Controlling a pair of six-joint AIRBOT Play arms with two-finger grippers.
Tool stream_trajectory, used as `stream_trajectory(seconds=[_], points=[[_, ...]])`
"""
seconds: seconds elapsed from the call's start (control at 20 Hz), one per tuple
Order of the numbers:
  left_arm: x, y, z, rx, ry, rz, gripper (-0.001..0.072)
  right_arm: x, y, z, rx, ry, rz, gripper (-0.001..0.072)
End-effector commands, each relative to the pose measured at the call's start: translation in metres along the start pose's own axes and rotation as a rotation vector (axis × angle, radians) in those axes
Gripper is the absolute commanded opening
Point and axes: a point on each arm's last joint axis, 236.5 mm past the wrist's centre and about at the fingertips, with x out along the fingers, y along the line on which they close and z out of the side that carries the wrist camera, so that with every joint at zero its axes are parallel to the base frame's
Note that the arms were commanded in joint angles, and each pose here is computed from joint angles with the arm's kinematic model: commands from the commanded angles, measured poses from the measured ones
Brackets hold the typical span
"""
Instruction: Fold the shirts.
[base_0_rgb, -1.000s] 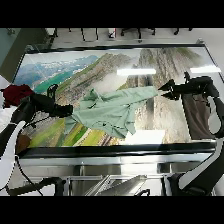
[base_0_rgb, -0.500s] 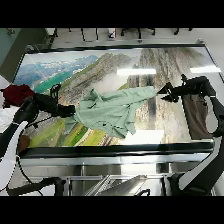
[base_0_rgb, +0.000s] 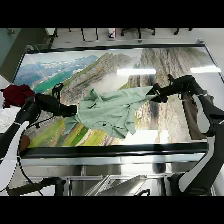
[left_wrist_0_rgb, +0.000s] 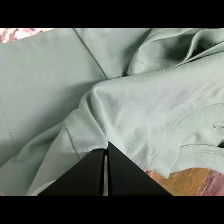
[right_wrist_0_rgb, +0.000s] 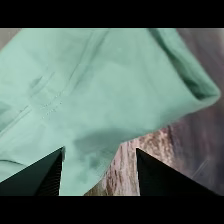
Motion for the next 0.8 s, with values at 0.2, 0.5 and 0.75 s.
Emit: stream_trajectory(seconds=[0.2, 0.5, 0.75], points=[[0.000, 0.000, -0.002, 0.036, 0.011, 0.003, 0.0012, 0.027, 0.009, -0.014, 0.007, 0.040, -0.023, 0.0269], [-0.018, 0.009, 0.036, 0.131, -0.101, 0.067, 0.0012, 0.016, 0.018, -0.039, -0.099, 0.110, -0.068, 0.0020], [-0.032, 0.022, 0.128, 0.215, -0.229, 0.163, 0.0012, -0.025, -0.022, -0.152, -0.275, 0.331, -0.467, 0.0019]])
